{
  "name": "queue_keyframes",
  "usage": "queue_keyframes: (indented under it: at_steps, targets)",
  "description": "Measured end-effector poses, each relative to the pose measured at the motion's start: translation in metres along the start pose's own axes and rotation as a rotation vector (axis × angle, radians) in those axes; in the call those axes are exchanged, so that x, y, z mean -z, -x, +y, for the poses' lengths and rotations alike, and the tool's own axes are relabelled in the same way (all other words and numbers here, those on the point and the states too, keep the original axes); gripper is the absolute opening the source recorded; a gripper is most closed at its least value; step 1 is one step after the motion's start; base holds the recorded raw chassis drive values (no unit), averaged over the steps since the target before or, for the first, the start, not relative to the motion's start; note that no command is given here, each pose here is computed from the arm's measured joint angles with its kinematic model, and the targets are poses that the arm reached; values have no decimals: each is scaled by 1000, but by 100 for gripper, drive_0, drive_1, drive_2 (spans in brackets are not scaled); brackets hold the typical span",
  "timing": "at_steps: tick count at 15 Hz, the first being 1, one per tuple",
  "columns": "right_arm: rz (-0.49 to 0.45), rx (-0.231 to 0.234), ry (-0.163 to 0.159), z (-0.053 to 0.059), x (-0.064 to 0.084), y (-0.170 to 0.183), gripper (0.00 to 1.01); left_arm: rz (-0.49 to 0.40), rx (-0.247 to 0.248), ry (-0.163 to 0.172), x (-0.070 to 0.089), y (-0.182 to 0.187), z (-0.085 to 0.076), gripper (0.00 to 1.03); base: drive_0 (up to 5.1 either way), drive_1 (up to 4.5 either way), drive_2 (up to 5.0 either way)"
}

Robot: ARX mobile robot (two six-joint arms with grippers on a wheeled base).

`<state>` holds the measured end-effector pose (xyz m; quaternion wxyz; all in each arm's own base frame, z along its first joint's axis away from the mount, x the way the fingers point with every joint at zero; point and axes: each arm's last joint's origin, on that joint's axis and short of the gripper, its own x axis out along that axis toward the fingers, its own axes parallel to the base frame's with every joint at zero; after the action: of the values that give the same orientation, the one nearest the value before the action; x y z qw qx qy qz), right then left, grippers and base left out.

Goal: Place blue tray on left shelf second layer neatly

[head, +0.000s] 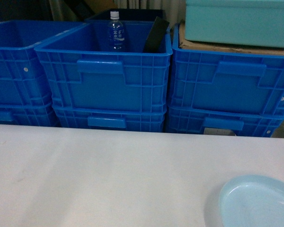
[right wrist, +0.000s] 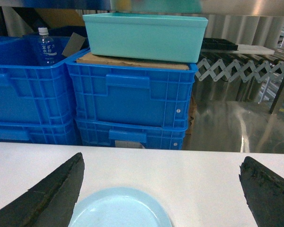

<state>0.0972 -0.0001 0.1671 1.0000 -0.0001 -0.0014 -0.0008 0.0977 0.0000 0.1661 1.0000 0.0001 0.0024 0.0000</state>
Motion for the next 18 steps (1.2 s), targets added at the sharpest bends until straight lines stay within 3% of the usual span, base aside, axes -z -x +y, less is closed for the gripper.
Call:
queue_keyframes:
  at_steps: [18]
  targets:
    - [0, 0, 0, 0, 0, 0, 98, 0, 0, 0, 0, 0, 0, 98, 0, 0, 0]
